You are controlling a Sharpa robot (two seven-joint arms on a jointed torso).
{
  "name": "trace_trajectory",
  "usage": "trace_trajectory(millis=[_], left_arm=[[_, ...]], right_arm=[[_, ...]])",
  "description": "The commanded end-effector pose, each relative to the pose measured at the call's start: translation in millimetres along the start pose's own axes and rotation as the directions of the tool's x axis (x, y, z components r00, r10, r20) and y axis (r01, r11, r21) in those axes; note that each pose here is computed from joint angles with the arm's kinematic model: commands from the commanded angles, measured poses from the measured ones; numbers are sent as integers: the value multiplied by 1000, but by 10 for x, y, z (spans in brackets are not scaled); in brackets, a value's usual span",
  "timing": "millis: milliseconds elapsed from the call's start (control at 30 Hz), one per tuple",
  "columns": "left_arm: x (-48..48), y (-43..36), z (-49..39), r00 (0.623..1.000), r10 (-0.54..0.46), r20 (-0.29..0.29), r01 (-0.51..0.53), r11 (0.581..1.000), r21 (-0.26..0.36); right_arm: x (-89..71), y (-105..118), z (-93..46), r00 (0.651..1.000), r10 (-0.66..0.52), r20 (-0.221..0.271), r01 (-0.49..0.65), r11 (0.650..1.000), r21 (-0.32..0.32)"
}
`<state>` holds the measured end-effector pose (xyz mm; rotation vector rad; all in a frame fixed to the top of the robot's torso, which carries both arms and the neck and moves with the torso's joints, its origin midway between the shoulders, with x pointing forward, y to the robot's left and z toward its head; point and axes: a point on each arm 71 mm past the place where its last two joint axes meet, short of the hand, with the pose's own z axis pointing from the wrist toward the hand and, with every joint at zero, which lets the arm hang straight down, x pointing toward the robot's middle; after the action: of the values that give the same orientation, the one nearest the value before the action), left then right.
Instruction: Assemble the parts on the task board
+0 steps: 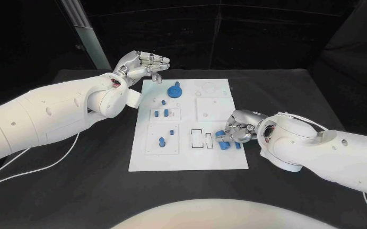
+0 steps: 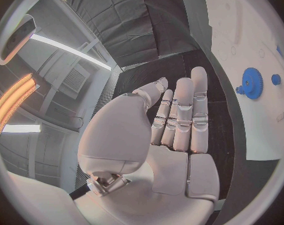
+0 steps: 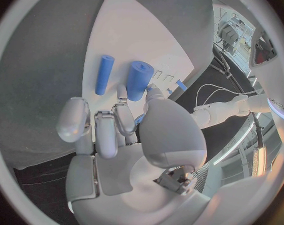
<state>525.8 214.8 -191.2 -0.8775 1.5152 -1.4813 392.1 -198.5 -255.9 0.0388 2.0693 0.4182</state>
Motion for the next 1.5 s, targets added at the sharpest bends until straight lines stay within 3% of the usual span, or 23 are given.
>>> trace_trajectory(millis=[33, 233, 567, 800, 1100, 1500], left_arm=[[5, -8, -1, 1000, -6, -12, 6, 1000, 4], [5, -5, -2, 1000, -7, -13, 7, 1000, 1], [6, 6, -5, 1000, -7, -14, 7, 1000, -2], [14, 12, -2, 1000, -8, -16, 8, 1000, -3], [11, 13, -6, 1000, -8, -16, 8, 1000, -4], [28, 11, -6, 1000, -11, -22, 11, 1000, -5]], right_arm=[[125, -11, 19, 998, -37, -57, 38, 999, 14], [154, 20, 38, 998, -37, -54, 37, 999, 8], [57, 31, -65, 994, 86, 71, -84, 996, -25], [4, 73, -173, 977, 177, 115, -171, 983, -65], [15, 177, -187, 970, 224, 99, -215, 972, -96], [107, 407, -34, 975, 218, 37, -213, 971, -111]])
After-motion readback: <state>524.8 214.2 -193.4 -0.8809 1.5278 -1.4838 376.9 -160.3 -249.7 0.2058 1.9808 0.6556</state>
